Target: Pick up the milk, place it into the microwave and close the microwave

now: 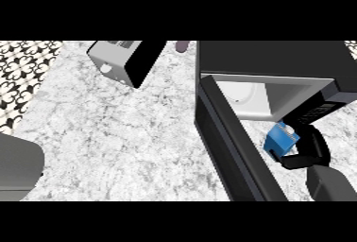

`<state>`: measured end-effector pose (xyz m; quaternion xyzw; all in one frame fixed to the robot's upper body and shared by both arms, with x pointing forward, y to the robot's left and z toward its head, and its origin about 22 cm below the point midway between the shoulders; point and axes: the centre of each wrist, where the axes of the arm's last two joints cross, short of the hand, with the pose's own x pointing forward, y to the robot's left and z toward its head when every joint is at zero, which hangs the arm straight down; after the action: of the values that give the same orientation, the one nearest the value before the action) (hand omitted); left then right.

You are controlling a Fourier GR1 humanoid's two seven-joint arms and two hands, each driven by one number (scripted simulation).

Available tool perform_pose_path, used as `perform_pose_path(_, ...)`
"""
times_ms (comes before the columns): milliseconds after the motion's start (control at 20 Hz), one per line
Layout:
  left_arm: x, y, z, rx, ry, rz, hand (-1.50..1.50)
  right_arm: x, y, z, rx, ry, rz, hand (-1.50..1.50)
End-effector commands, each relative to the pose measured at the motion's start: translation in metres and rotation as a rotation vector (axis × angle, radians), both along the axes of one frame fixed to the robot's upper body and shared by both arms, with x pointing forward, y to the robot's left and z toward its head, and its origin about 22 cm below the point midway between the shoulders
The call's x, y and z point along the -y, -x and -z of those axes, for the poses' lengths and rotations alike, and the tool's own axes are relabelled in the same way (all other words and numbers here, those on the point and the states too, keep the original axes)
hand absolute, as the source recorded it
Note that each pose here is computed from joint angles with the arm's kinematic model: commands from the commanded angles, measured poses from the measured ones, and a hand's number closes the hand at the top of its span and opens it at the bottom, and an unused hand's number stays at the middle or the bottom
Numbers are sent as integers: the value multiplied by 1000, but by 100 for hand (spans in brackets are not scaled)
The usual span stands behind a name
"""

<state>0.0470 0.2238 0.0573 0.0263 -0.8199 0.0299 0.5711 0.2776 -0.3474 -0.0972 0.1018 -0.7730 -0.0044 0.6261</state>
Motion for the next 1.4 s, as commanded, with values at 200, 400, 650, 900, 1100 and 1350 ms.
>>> perform_pose_path(200,-3,3,4,5,-16,-31,-150,3,-32,-33,78,-60,-350,150)
perform_pose_path(400,-14,13,4,-25,-8,-31,-150,5,-23,-33,48,-37,-400,150)
perform_pose_path(650,-19,14,-12,-21,14,-27,-150,-19,-19,-43,66,-31,-420,150)
perform_pose_path(900,-16,14,12,-6,-1,-55,-150,-30,-12,-74,43,-43,-406,150)
perform_pose_path(1100,-29,22,6,-24,10,-59,-150,-52,-16,-98,36,-57,-383,150)
perform_pose_path(1350,-43,5,0,-21,17,-62,-150,-83,-6,-110,77,-49,-347,150)
